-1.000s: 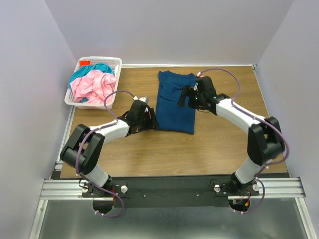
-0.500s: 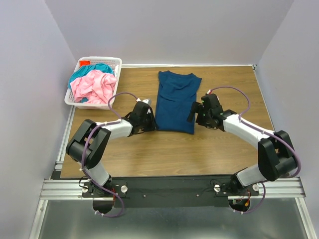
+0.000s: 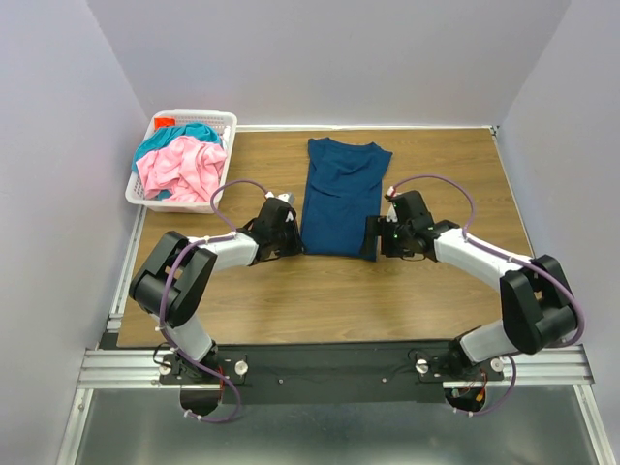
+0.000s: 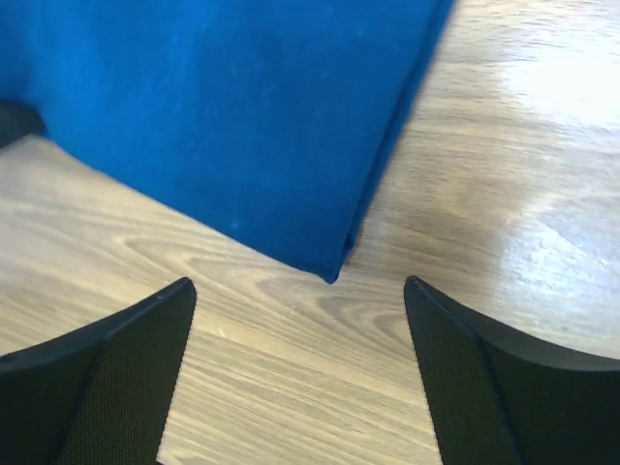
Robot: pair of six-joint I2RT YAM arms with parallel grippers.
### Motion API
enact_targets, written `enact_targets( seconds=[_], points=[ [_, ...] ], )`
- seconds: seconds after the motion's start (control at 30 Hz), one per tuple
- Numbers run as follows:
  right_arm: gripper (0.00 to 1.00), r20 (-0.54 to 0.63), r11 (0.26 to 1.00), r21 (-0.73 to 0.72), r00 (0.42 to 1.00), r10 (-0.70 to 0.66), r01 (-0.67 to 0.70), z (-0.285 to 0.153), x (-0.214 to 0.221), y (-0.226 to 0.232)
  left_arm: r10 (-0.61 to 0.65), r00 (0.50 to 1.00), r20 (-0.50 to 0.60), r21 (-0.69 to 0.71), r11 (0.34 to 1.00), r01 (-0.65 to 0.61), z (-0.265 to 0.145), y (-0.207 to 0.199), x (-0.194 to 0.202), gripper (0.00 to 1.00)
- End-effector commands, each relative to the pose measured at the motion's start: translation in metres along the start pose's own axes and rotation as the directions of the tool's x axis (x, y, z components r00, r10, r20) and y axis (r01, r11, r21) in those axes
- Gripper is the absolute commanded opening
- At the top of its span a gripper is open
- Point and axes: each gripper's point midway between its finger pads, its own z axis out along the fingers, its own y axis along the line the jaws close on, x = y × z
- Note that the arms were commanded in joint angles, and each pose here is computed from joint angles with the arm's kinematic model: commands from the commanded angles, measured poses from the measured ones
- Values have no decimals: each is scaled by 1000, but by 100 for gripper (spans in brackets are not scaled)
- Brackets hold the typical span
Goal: Fold and stack the t-shirts
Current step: Fold the tshirt
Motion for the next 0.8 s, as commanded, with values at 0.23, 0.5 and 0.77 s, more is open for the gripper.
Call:
enact_targets(
  seconds=[0.23, 0.5, 0.77],
  points=[
    [68, -78, 996, 11, 993, -91, 92, 24, 9, -8, -11, 999, -51, -45, 999, 9, 4, 13, 19, 0],
    [42, -99, 997, -4, 992, -82, 82, 39, 6, -5, -12, 999, -47, -47, 999, 10, 4, 13, 17, 0],
    [1, -129, 999, -27, 991, -20, 16, 29, 26, -2, -31, 999, -31, -46, 999, 30, -5, 13, 18, 0]
  ],
)
